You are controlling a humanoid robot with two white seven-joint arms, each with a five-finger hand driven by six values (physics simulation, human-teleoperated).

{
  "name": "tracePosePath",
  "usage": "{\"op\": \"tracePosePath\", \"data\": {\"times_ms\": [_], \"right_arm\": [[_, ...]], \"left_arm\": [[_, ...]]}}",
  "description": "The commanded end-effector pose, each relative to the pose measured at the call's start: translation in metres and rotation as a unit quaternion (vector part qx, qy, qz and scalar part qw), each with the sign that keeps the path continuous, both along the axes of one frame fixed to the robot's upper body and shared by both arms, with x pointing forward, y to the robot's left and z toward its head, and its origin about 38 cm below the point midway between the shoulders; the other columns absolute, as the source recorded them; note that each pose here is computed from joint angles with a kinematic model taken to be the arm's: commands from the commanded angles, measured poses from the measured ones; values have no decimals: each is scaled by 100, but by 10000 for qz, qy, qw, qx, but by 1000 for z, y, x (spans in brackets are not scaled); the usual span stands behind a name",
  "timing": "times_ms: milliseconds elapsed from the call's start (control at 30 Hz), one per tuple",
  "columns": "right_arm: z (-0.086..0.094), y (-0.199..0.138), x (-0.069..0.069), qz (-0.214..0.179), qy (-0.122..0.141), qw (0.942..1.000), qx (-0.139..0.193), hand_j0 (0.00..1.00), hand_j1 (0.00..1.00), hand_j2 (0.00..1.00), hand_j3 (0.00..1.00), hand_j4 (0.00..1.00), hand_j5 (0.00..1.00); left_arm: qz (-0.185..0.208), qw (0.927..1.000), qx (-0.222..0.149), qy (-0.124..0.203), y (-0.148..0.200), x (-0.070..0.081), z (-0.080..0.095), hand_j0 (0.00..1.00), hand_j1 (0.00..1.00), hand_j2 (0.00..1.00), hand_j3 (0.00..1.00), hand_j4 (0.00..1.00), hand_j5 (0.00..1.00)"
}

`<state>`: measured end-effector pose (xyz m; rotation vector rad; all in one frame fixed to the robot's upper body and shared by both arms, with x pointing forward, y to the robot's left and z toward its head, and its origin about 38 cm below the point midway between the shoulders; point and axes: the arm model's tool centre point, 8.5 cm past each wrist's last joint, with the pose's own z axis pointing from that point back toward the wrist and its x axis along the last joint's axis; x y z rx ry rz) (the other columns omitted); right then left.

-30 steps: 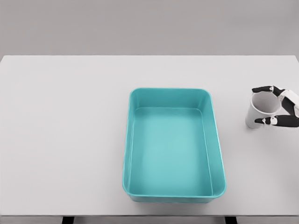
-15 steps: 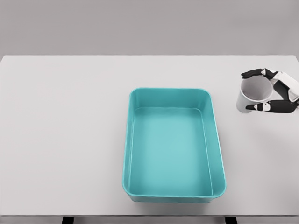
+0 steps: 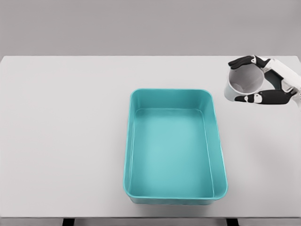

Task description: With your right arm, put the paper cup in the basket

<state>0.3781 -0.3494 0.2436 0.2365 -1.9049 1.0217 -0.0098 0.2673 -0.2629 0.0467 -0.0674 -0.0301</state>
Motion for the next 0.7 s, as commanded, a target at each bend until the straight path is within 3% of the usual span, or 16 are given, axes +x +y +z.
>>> {"op": "tracePosePath", "data": {"times_ms": [0,300,567,667], "right_arm": [[3,10,-4,151,-27,9999,60,64,64,64,64,64,64],[2,38,-11,542,-42,9983,229,67,67,67,67,67,67],[-5,82,-7,1110,-543,9911,-489,67,67,67,67,67,67],[-14,99,-8,1373,-907,9790,-1200,74,74,74,74,74,74]], "left_arm": [[7,10000,0,0,0,0,0,100,100,100,100,100,100],[7,10000,0,0,0,0,0,100,100,100,100,100,100],[0,10000,0,1,0,0,0,100,100,100,100,100,100],[7,10000,0,-7,0,0,0,100,100,100,100,100,100]]}}
